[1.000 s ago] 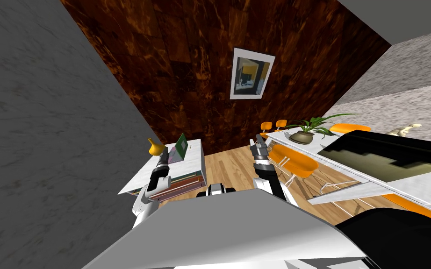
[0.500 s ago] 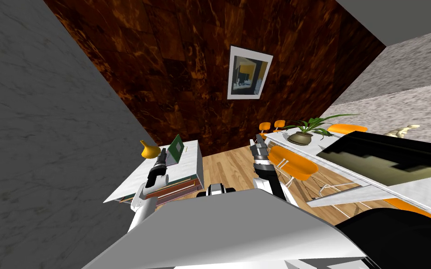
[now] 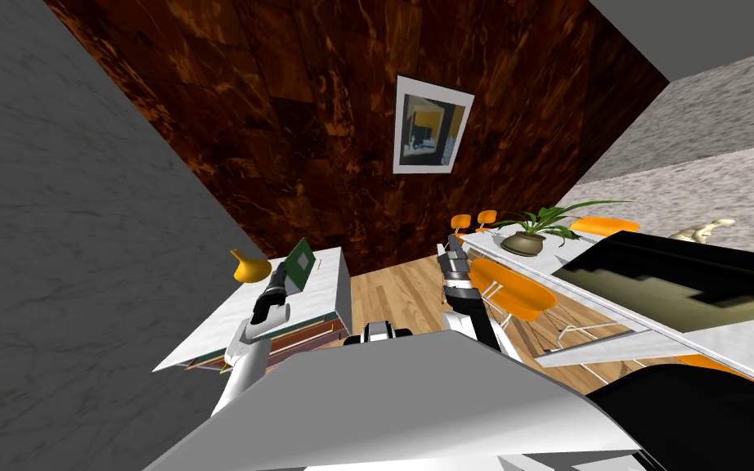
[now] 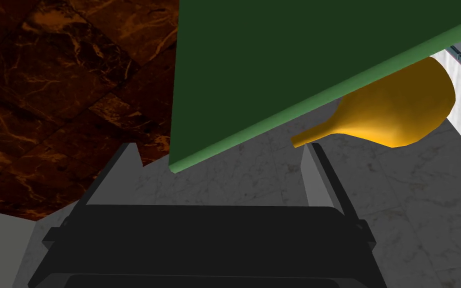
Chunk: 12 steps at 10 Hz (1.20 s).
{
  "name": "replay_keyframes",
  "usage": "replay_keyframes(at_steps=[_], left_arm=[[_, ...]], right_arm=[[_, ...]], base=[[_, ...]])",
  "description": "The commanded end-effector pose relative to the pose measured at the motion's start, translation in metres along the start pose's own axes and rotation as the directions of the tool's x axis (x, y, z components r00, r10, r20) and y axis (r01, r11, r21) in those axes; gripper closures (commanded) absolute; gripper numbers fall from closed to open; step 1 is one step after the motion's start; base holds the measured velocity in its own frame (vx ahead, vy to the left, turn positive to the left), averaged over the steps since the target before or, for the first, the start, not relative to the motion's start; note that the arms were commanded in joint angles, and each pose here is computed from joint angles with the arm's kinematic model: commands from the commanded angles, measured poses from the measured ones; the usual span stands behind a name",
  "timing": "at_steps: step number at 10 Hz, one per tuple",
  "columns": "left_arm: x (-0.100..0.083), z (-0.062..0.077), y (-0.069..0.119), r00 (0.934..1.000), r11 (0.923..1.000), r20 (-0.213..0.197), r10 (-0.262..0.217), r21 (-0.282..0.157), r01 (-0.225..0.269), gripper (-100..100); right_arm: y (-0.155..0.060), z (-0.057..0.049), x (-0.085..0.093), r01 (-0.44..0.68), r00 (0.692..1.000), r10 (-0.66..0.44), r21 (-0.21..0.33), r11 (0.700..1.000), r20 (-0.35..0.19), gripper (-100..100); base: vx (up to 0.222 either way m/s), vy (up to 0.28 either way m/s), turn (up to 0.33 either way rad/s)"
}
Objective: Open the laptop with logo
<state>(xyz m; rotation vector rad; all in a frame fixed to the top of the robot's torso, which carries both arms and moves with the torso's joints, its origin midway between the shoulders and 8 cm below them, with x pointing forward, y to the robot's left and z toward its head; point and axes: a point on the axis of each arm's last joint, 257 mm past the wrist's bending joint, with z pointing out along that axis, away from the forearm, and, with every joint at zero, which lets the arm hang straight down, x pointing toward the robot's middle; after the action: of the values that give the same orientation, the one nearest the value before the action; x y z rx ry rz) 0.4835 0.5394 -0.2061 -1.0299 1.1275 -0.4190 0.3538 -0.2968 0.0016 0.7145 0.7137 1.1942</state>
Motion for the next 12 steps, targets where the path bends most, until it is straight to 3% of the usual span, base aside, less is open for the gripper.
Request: replay_keyframes(at_steps=[1, 2, 3, 5, 7, 9, 11, 12], left_arm=[[0.0, 0.0, 0.001, 1.0, 1.0, 0.0, 0.001, -0.003, -0.001, -100], [0.0, 0.0, 0.001, 1.0, 1.0, 0.0, 0.001, -0.003, -0.001, 100], [0.008, 0.007, -0.001, 0.9972, 0.997, -0.01, -0.074, -0.021, 0.074, 100], [0.016, 0.013, -0.003, 0.9886, 0.9881, -0.02, -0.149, -0.041, 0.148, 100], [0.025, 0.019, -0.005, 0.9744, 0.9733, -0.03, -0.223, -0.063, 0.221, 100], [0.034, 0.024, -0.008, 0.9547, 0.9529, -0.039, -0.295, -0.085, 0.291, 100], [0.044, 0.03, -0.011, 0.9297, 0.9271, -0.048, -0.365, -0.109, 0.359, 100], [0.041, 0.03, -0.014, 0.9392, 0.9375, -0.045, -0.341, -0.093, 0.336, 100]], right_arm=[[0.0, 0.0, 0.0, 0.0, 1.0, 0.0, 0.0, 1.0, 0.0, 0], [0.0, 0.0, 0.0, 0.0, 1.0, 0.0, 0.0, 1.0, 0.0, 0], [0.0, 0.0, 0.0, 0.0, 1.0, 0.0, 0.0, 1.0, 0.0, 0], [0.0, 0.0, 0.0, 0.0, 1.0, 0.0, 0.0, 1.0, 0.0, 0], [0.0, 0.0, 0.0, 0.0, 1.0, 0.0, 0.0, 1.0, 0.0, 0], [0.0, 0.0, 0.0, 0.0, 1.0, 0.0, 0.0, 1.0, 0.0, 0], [0.0, 0.0, 0.0, 0.0, 1.0, 0.0, 0.0, 1.0, 0.0, 0], [0.0, 0.0, 0.0, 0.0, 1.0, 0.0, 0.0, 1.0, 0.0, 0]], base=[[0.006, -0.007, 0.0], [0.0, 0.0, 0.0], [-0.026, 0.065, 0.037], [-0.069, 0.11, 0.013], [-0.049, 0.099, 0.031], [-0.05, 0.11, 0.03], [-0.043, 0.104, 0.033], [-0.021, 0.049, 0.007]])
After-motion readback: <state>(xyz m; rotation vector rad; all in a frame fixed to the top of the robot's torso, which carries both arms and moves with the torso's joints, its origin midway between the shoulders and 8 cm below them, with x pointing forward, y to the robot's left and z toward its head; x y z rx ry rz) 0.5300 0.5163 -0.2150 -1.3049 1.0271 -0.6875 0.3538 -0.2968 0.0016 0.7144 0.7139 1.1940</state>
